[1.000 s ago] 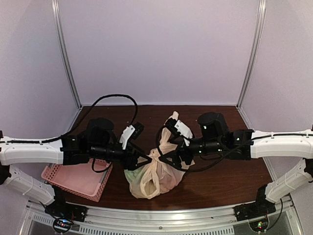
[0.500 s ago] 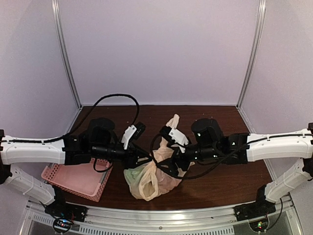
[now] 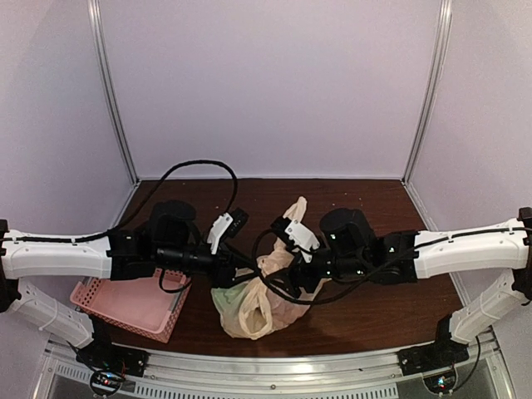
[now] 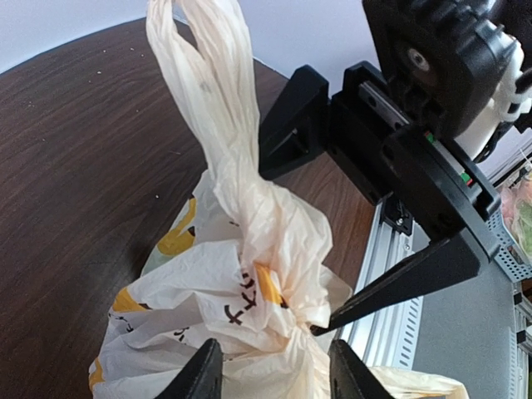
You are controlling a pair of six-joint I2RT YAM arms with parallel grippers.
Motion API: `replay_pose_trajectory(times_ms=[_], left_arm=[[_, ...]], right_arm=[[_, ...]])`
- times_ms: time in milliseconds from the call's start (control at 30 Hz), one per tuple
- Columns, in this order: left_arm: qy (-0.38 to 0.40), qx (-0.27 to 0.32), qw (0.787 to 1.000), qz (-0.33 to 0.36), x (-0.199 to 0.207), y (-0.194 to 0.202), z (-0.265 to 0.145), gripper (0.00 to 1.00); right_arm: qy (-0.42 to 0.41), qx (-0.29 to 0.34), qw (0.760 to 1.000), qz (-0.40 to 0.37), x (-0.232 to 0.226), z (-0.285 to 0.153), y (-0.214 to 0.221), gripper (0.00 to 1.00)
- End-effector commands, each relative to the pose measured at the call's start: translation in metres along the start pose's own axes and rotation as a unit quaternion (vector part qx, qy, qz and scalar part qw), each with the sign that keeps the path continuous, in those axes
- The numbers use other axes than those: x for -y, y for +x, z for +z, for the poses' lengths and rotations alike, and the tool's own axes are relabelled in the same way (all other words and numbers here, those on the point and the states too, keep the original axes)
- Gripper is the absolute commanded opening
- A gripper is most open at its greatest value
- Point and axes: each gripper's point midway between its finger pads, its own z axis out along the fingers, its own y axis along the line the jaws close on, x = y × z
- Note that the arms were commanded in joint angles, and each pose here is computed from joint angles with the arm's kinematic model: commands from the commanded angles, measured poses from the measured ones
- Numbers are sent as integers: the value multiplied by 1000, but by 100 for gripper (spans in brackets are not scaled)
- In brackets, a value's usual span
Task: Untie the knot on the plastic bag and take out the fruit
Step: Untie the bag handles from the takeout bag.
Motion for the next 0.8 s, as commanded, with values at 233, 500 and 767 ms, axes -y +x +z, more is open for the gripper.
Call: replay_pose_trajectory(times_ms=[233,500,767], left_arm=[[13,13,1000,10,6,-10,4,35],[19,7,1000,6,7,-8,7,13],[-6,29,1000,3,0,-18,5,0]], right_arm=[[15,9,1000,9,4,-4,-1,65],[21,17,1000,12,6,-8,-4,36],[72,29,996,34,24,-11,-12,3]])
